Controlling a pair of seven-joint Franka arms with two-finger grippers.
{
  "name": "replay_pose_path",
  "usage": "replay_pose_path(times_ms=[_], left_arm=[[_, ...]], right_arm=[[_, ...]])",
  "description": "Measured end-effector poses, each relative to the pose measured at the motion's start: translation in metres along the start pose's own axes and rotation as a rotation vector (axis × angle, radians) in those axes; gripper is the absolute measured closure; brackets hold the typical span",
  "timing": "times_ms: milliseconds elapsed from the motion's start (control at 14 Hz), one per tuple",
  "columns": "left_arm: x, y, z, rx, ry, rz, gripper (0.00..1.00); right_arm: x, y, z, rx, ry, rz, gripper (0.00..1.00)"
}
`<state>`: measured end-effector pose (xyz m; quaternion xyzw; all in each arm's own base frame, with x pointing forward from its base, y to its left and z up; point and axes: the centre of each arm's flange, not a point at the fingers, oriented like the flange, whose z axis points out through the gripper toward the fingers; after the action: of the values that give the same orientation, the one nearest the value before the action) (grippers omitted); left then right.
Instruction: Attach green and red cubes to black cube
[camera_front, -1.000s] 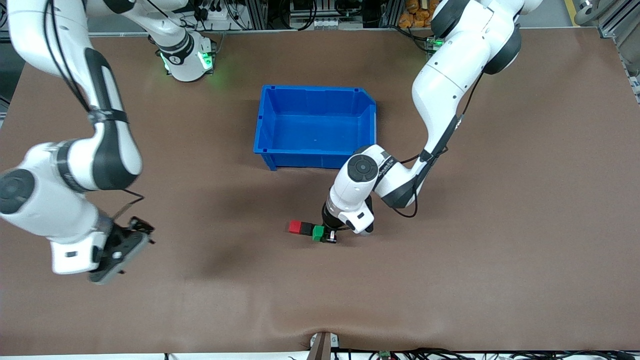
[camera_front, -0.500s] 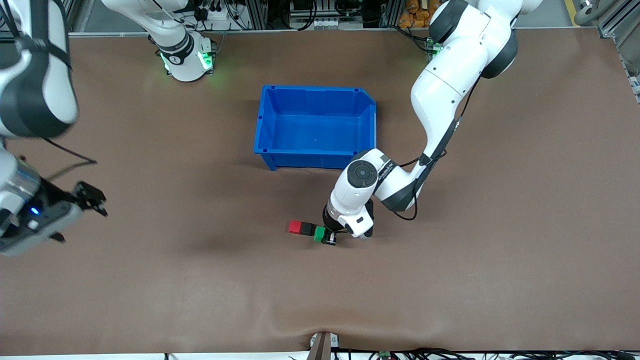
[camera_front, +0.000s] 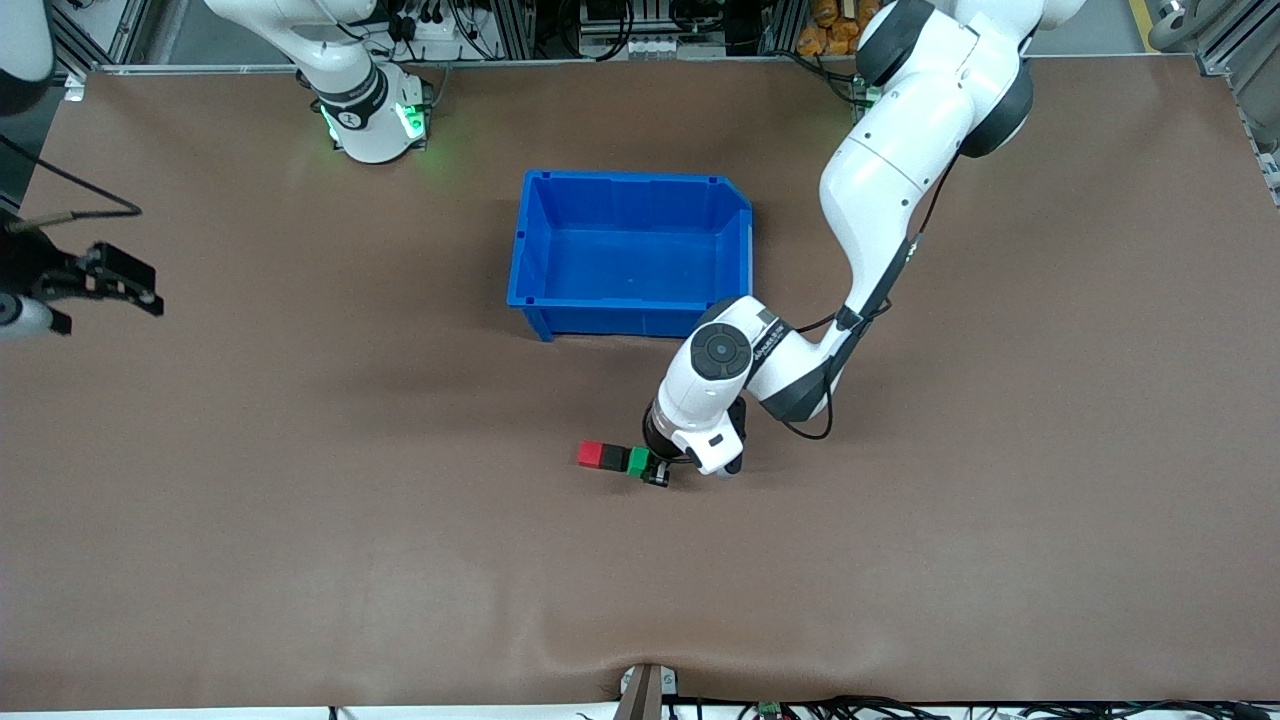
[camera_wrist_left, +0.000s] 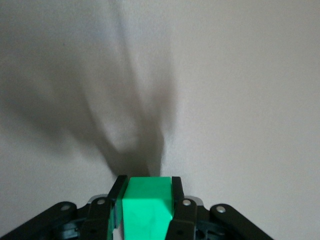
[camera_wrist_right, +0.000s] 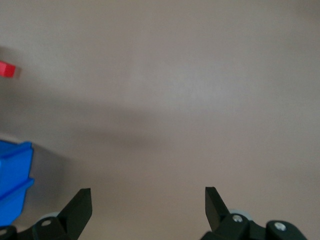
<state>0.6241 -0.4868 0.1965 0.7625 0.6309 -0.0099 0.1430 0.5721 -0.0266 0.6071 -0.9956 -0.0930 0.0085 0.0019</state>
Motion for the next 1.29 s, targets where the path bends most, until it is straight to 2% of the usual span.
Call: replay_pose_path(times_ms=[214, 500, 857, 1214, 1286], left_arm=[[-0.004, -0.003, 0.002, 0.004, -0.002, 0.004, 0.60], [-0.003, -0.004, 0.007, 0.009, -0.001, 0.004, 0.60], [-0.007, -0.007, 0.009, 0.012, -0.001, 0.010, 0.60], [-0.006, -0.005, 0.007, 0.008, -0.003, 0.012, 0.60], [-0.006, -0.004, 0.007, 0.007, -0.005, 0.019, 0.53]], right_arm=[[-0.014, -0.006, 0.003, 0.025, -0.060, 0.138, 0.00], [-0.017, -0.009, 0.005, 0.049, -0.086, 0.237, 0.00], [-0.023, 0.006, 0.000, 0.060, -0.082, 0.291, 0.00], [-0.027, 0.006, -0.007, 0.062, -0.078, 0.291, 0.00], [-0.027, 0.006, -0.007, 0.062, -0.078, 0.289, 0.00]])
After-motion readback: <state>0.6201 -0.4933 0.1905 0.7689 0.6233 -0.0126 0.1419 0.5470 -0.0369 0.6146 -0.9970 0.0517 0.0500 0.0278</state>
